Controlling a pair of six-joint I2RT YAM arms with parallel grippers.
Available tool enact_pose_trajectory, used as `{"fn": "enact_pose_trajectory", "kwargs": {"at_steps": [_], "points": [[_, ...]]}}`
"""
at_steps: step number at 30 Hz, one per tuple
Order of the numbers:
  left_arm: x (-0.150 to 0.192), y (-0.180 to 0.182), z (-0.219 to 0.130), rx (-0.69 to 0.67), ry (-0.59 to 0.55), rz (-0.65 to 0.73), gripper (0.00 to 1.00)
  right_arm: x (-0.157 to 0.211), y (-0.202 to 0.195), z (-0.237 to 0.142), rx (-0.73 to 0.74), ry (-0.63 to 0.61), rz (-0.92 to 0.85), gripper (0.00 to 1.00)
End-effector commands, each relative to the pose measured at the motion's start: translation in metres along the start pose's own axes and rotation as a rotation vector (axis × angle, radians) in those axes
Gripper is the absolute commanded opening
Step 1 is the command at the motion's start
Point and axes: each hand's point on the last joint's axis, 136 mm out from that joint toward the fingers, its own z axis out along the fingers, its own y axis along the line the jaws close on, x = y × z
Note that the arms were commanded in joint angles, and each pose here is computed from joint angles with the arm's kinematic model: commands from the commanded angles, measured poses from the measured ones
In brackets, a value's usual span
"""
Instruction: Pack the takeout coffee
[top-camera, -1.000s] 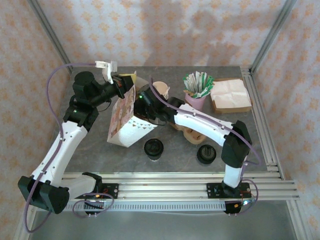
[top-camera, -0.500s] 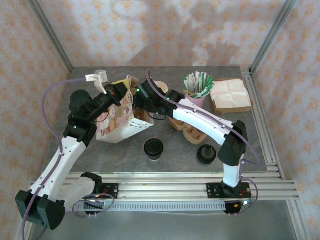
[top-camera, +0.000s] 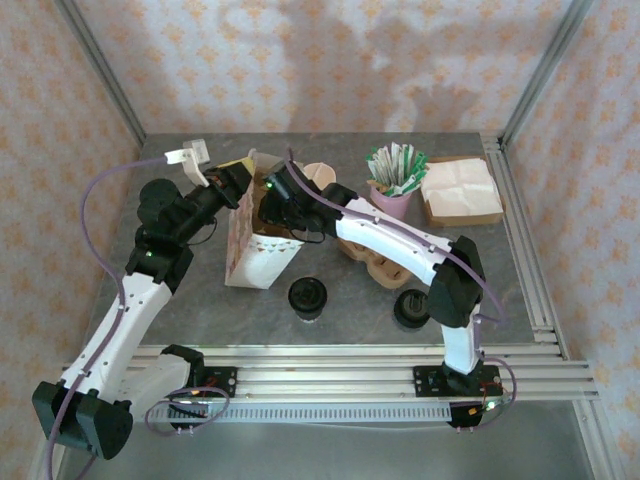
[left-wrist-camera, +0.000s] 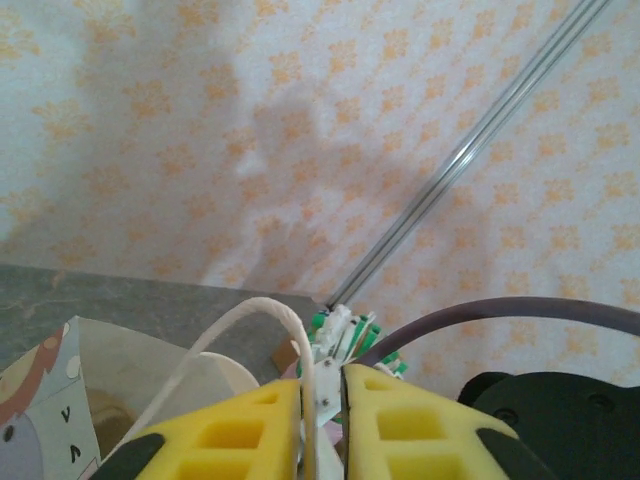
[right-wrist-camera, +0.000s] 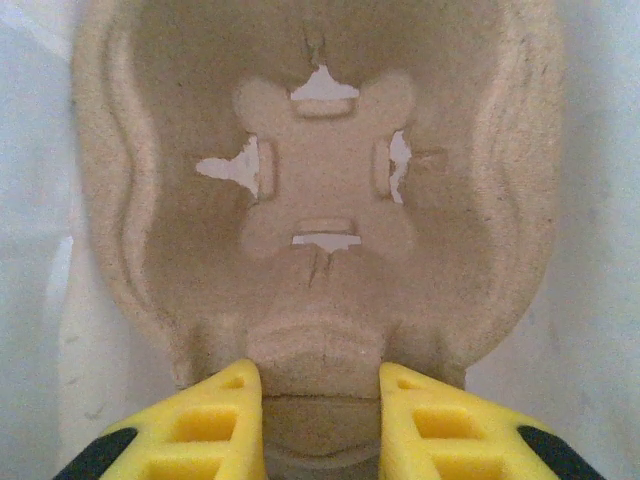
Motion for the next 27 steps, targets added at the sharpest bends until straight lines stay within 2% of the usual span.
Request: {"fn": "enact_pose_trajectory", "kwargs": {"at_steps": [1, 2, 3, 9, 13, 15, 17, 20, 22, 24, 27], "points": [[-0.004, 0.012, -0.003, -0.04, -0.021, -0.044, 0.37, 0.002, 0.004, 0.003, -0.01, -0.003, 0.001, 0.26], [-0.005, 0.013, -0.005, -0.04, -0.026, -0.054, 0.5, 0.002, 0.004, 0.003, -0.006, -0.003, -0.001, 0.26], [-0.007, 0.011, -0.006, -0.035, -0.029, -0.058, 0.58, 0.002, 0.003, 0.003, -0.003, -0.002, -0.002, 0.26], [-0.029, -0.008, -0.025, -0.039, -0.077, -0.016, 0.89, 0.005, 0.003, 0.007, 0.004, 0.012, -0.007, 0.26], [-0.05, -0.021, -0.042, -0.05, -0.139, 0.011, 1.0, 0.005, 0.005, 0.007, 0.004, 0.009, -0.015, 0.26], [-0.058, -0.024, -0.048, -0.065, -0.162, 0.01, 1.0, 0.005, 0.005, 0.007, 0.007, 0.009, -0.016, 0.26], [-0.068, -0.015, -0.054, -0.135, -0.197, -0.016, 1.0, 0.005, 0.006, 0.006, 0.008, 0.011, -0.02, 0.26], [-0.077, 0.024, -0.06, -0.251, -0.261, -0.131, 1.0, 0.006, 0.006, 0.005, 0.008, 0.012, -0.022, 0.26], [-0.078, 0.066, -0.065, -0.333, -0.317, -0.283, 1.0, 0.006, 0.006, 0.005, 0.008, 0.013, -0.023, 0.26], [-0.069, 0.111, -0.068, -0.423, -0.32, -0.419, 1.0, 0.006, 0.006, 0.005, 0.01, 0.015, -0.022, 0.26], [-0.049, 0.166, -0.072, -0.552, -0.298, -0.535, 0.88, 0.007, 0.005, 0.005, 0.014, 0.018, -0.027, 0.26]]}}
